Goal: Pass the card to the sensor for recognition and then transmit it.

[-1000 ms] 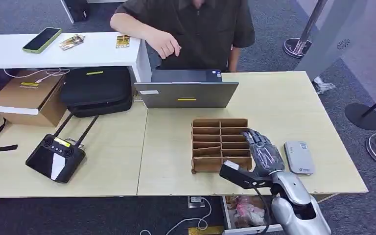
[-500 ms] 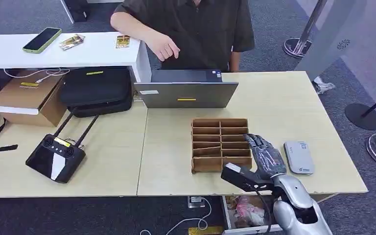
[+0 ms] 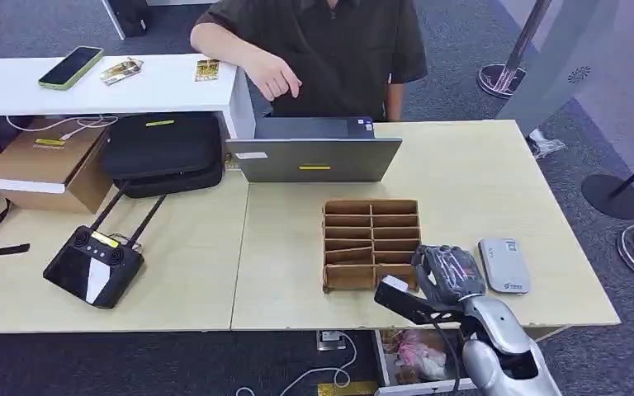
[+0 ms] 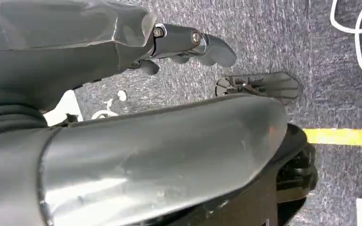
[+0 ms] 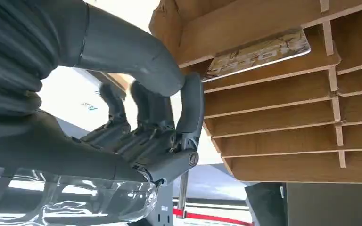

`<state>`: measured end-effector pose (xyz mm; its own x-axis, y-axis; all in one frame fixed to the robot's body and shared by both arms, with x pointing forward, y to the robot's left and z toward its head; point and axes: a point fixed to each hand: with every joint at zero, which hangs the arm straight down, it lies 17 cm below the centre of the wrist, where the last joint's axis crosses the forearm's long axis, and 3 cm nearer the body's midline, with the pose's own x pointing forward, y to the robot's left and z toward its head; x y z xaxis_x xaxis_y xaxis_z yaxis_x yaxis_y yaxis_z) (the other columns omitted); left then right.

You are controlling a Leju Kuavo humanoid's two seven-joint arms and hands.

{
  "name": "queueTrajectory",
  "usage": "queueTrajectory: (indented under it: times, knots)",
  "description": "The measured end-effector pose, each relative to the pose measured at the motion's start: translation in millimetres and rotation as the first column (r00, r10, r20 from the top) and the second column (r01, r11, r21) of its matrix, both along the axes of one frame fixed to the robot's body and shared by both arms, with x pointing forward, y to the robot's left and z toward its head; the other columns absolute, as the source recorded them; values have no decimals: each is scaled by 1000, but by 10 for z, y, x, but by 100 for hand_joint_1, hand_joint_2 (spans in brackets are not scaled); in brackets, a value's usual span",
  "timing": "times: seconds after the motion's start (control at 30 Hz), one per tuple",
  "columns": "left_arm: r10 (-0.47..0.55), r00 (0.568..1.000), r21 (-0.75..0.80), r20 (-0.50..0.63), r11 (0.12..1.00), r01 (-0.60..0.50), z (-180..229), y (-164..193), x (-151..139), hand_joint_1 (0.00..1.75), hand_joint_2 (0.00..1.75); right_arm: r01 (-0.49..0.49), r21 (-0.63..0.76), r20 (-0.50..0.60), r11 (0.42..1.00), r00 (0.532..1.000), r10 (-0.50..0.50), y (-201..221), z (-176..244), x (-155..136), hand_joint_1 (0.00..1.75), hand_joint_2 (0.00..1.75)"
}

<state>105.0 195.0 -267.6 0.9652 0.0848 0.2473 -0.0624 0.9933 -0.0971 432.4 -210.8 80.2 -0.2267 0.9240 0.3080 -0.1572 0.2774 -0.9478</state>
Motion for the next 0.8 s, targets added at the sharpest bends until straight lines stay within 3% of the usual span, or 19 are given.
queueTrajectory:
  times: [0.23,0.73,0.77,0.8]
  knots:
    - [6,1000,-17,3,1000,-6,61,-280,132,0,0,0,29,20,1000,1000,-1,15,63,-25,173,175]
    - [9,1000,-25,3,1000,-9,72,-335,133,0,0,7,43,29,999,1000,-8,-11,88,-73,175,175]
    - [9,1000,-25,3,1000,-9,72,-335,133,0,0,7,43,29,999,1000,-8,-11,87,-73,169,175]
    - [9,1000,-25,3,1000,-9,71,-332,133,0,0,7,43,29,999,1000,-8,-11,86,-74,148,175]
